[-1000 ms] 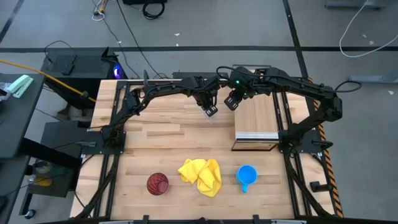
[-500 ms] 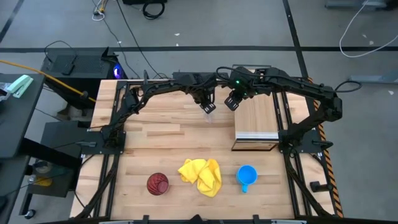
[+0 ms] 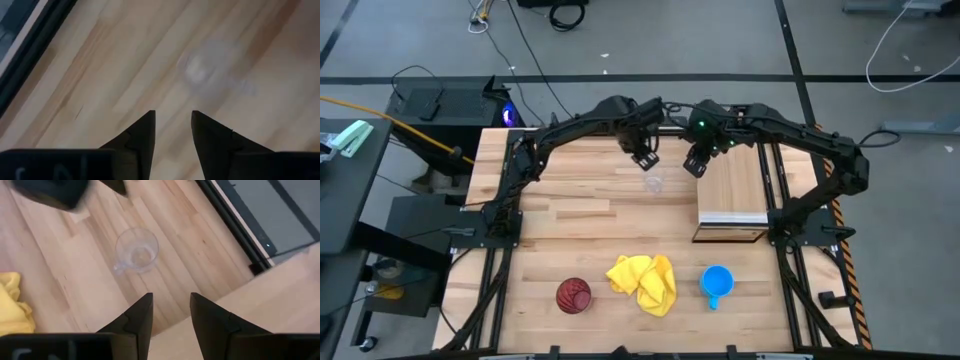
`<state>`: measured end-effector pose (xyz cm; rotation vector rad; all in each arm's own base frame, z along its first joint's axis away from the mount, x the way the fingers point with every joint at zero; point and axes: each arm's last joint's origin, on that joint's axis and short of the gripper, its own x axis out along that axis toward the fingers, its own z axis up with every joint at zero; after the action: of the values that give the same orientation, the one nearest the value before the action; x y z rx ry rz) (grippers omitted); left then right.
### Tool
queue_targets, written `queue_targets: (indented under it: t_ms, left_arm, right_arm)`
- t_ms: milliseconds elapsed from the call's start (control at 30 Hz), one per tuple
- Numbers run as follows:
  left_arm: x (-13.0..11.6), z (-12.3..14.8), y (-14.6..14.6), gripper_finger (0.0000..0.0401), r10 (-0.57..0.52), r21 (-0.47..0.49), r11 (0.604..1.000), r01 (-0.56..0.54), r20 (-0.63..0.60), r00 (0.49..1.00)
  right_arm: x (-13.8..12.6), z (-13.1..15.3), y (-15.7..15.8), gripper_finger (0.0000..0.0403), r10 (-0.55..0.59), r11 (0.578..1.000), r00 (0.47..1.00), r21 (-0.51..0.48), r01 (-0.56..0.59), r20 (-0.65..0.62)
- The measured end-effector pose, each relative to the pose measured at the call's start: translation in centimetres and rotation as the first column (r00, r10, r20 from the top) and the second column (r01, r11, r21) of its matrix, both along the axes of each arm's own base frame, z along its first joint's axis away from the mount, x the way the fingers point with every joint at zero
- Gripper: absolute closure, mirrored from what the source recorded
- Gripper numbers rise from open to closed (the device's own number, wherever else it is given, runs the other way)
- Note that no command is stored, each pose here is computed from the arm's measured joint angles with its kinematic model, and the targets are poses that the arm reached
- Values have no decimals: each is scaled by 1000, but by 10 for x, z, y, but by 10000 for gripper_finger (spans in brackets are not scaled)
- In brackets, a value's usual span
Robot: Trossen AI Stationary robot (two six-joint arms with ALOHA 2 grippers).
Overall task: Stack small to large cups/mugs on shelf
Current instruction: Put the transparent mug on the shelf
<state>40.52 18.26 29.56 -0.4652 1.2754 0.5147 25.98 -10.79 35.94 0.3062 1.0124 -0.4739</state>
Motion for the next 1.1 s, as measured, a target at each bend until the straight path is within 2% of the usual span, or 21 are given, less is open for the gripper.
queue_targets:
  t_ms: [100, 333, 567, 800, 1100]
  left_arm:
    - [-14, 13, -8, 264, 8, -21, 1000, -10, -108, 994]
    - [-44, 46, -43, 271, 14, 9, 1000, -13, -82, 997]
    - [-84, 69, -79, 273, 107, 103, 990, -98, -77, 991]
    - [-139, 70, -109, 276, 240, 123, 966, -229, -80, 967]
    - [-196, 53, -124, 292, 369, 104, 926, -364, -28, 929]
  right_arm:
    - [3, -7, -13, 266, 0, 999, 1000, 35, 0, -5]
    - [31, -34, -33, 266, 73, 992, 996, 104, -67, -56]
    - [76, -29, -49, 266, 142, 988, 989, 72, -139, -45]
    - [96, -48, -58, 266, 179, 980, 974, 116, -163, -141]
    - [106, -70, -62, 266, 166, 978, 968, 154, -138, -189]
